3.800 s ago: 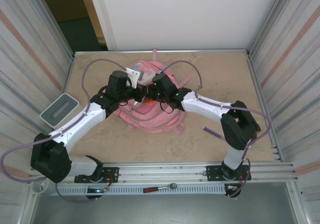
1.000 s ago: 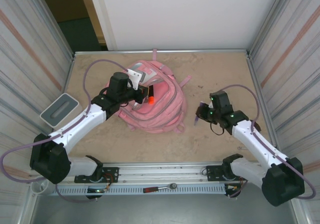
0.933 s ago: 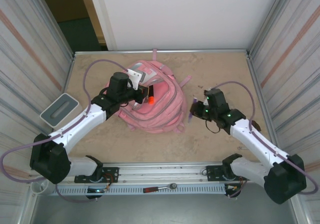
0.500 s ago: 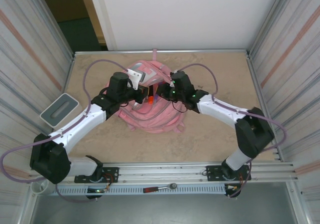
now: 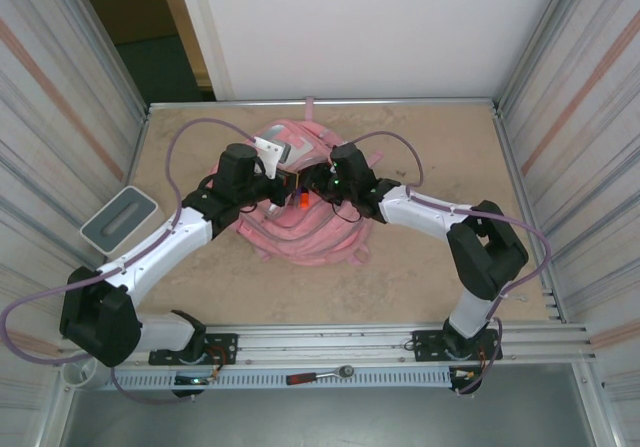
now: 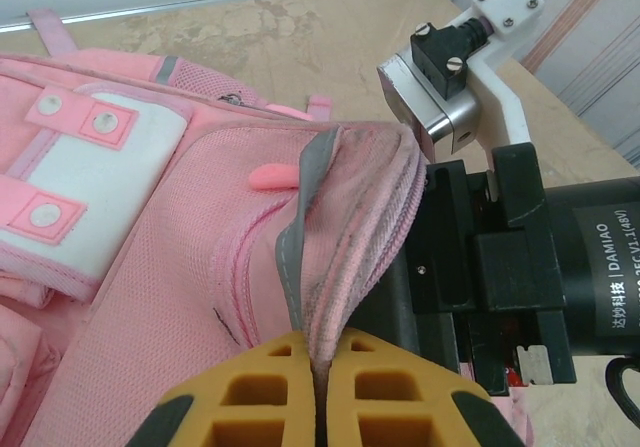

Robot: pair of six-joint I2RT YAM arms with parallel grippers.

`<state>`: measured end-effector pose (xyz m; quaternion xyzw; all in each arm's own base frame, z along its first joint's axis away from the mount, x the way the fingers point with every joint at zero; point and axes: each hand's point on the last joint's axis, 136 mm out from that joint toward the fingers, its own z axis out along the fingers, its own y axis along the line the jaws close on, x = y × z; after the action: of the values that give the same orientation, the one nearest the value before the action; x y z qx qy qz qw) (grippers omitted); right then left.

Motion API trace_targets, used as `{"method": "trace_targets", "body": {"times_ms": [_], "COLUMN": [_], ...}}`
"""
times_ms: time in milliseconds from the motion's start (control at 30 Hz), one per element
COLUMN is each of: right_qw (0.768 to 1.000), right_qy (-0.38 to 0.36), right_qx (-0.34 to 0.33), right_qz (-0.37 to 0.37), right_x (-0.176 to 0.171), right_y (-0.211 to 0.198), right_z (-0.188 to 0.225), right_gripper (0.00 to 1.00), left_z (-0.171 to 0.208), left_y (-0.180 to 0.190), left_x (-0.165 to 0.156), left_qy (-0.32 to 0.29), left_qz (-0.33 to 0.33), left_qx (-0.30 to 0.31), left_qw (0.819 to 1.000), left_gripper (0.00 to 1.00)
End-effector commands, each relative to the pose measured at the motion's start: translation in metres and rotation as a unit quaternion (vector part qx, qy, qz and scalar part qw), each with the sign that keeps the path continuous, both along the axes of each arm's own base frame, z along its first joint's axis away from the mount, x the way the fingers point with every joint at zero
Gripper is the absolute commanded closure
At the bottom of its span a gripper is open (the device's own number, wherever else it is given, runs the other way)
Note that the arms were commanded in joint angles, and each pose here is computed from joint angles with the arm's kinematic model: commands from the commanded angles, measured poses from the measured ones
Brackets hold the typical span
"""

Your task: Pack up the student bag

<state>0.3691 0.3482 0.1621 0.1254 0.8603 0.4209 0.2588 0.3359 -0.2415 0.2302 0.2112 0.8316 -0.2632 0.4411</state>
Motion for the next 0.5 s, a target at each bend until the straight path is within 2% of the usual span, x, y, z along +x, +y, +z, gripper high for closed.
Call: {"method": "trace_targets", "body": {"times_ms": [0,267,367,467], "right_qw": [0.999,0.996,0.992,0.987], "right_qy": [-0.039,-0.058,-0.091,-0.119], "right_qx": [-0.027,-0.058,-0.071,-0.095], "right_qz": [0.002,0.032,0.052,0.060], "right_x": [-0.004,-0.020,-0.030,-0.042], "right_y": [-0.006,-0.007,-0.015,-0.034], "right_z": [0.024,0.022,0.037,0.051], "right_gripper": [0.57,0.66,0.65,0.60], "left_z": [0.037,0.036,0.030,0.024], "left_y": [-0.013,-0.012,-0.011,-0.010], "left_x": [0.000,0.000,0.002,0.004], "left_qy": [-0.045,-0.046,-0.042,-0.040], "left_qz": [-0.024,-0.020,-0.016,-0.009], "left_qx": [-0.047,-0.042,-0.034,-0.021], "left_qw": [0.998,0.998,0.998,0.999], "left_gripper": [1.00,1.00,1.00,1.00]}}
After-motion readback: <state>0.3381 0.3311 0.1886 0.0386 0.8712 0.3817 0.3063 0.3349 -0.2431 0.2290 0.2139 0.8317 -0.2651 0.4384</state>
